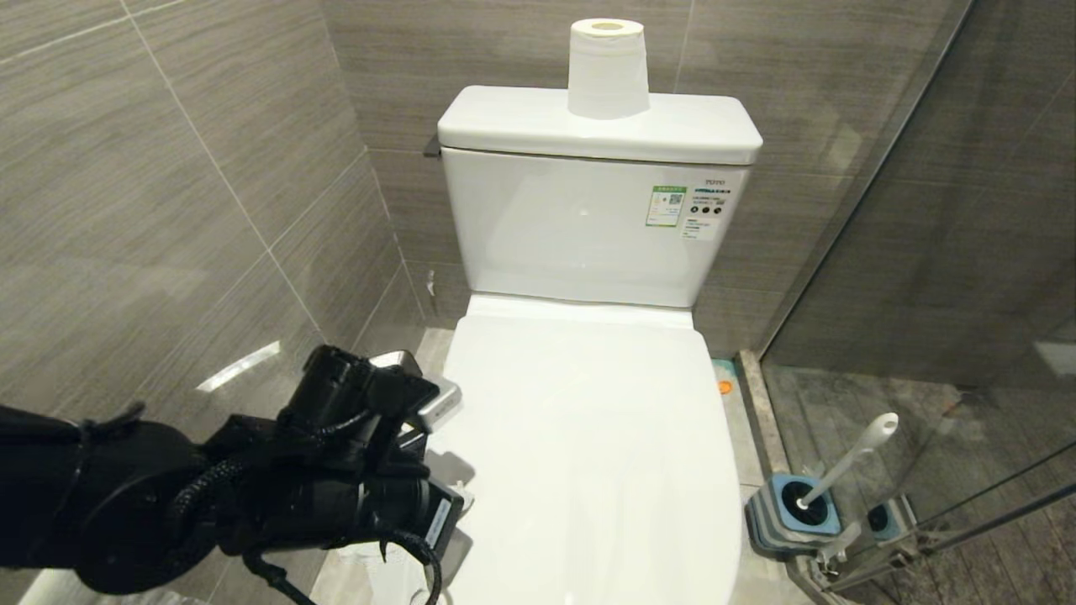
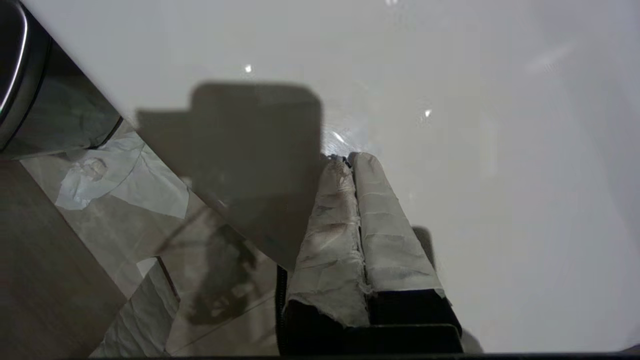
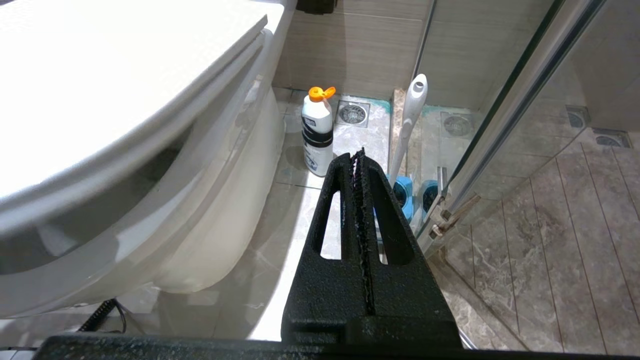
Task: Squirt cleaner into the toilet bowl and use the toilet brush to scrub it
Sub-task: Close the toilet lid
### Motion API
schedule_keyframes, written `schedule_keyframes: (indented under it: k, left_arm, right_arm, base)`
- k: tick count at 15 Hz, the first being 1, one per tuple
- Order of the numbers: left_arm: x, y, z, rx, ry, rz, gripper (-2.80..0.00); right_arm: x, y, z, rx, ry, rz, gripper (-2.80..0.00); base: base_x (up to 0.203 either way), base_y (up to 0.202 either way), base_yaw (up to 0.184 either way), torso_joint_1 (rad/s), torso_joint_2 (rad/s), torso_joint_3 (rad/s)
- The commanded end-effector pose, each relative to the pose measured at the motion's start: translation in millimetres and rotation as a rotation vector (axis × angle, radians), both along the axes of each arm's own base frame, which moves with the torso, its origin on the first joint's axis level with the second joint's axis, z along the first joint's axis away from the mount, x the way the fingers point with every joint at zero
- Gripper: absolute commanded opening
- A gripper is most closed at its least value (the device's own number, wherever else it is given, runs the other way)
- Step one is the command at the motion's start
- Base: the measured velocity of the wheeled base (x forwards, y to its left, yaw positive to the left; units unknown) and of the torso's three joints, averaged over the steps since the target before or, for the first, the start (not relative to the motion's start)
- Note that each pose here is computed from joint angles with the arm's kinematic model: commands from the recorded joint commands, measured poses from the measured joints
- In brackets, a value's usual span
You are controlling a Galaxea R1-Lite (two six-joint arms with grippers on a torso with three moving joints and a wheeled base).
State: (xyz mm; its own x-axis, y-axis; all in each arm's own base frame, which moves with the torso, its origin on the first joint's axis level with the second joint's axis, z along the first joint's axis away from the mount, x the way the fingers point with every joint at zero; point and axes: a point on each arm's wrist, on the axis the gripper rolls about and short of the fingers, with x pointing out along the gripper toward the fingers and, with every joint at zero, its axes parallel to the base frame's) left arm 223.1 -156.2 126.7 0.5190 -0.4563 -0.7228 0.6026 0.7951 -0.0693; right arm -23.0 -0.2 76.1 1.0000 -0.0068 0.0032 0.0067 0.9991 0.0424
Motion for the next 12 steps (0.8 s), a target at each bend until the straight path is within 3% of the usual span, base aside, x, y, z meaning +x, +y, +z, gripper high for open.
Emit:
schedule_keyframes:
  k: [1,5,8,12]
  left_arm:
    - [6.3,-5.7,-29.1,0.044,0.011,0.018,-2.80]
    - [15.3,-11.3,-51.1,0.071,0.025,0.028,-2.80]
    - [26.3,-20.3,-70.6,0.068,-0.007,0.041,-2.80]
    - [23.9,-29.0,-83.7,0.107,-0.019,0.056,-2.80]
  right_arm:
    - [0.0,0.0,0.2,0.001,0.000,0.001,-2.80]
    - [0.0,0.0,0.2,0.001,0.000,0.001,-2.80]
    - [0.1,0.0,0.0,0.001,0.001,0.001,-2.80]
    - [0.0,0.0,0.2,0.001,0.000,0.001,-2.80]
  base:
    - [0.000,0.000,0.000,0.000,0.00,0.000]
    - [0.000,0.000,0.000,0.000,0.00,0.000]
    - [0.000,0.000,0.000,0.000,0.00,0.000]
    - [0.000,0.000,0.000,0.000,0.00,0.000]
